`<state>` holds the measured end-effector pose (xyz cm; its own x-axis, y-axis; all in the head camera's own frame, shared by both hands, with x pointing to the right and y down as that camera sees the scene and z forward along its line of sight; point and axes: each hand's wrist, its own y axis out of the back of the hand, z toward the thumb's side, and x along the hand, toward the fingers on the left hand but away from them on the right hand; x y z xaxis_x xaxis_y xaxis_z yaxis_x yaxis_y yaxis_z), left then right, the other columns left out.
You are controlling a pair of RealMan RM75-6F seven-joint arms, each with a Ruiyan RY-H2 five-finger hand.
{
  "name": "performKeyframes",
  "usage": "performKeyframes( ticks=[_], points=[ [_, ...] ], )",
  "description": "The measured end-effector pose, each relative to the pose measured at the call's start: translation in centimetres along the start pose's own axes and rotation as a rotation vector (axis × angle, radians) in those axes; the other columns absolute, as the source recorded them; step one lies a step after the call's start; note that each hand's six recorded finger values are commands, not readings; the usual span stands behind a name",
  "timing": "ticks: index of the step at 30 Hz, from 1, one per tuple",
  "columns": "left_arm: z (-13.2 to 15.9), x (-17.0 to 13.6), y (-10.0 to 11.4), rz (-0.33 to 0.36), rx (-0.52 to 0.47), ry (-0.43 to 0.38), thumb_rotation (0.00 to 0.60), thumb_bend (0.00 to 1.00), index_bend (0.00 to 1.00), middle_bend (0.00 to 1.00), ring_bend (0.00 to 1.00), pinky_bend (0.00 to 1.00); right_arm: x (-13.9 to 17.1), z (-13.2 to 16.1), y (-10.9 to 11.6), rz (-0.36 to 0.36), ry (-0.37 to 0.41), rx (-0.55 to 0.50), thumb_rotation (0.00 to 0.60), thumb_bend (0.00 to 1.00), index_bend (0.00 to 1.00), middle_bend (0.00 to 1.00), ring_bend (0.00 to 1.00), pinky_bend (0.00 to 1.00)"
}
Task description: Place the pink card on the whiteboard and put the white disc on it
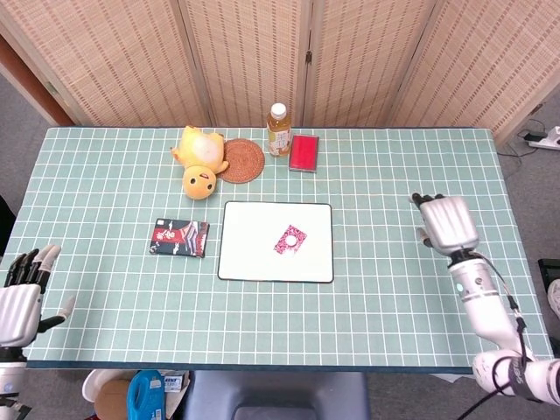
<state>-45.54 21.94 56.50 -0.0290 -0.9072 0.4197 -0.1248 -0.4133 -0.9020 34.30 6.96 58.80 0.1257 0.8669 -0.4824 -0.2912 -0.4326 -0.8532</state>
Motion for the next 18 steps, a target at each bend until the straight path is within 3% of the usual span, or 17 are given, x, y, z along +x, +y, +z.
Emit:
performKeyframes(
  ticks=[9, 18],
  points=[
    [1.0, 0.7, -0.2, -0.008, 0.002, -0.015, 0.6, 0.32, 0.0, 0.0, 0.0, 0.0, 8.7, -5.6, -1.0, -0.044, -0.087, -0.016, 0.6, 0.26, 0.3, 0.39, 0.33, 0.56],
    [1.7, 0.9, 0.0, 0.01, -0.001, -0.014, 0.6, 0.32, 0.0, 0.0, 0.0, 0.0, 15.1, -7.6, -3.3, -0.036, -0.159, -0.103, 0.6, 0.26, 0.3, 0.39, 0.33, 0.55]
  ],
)
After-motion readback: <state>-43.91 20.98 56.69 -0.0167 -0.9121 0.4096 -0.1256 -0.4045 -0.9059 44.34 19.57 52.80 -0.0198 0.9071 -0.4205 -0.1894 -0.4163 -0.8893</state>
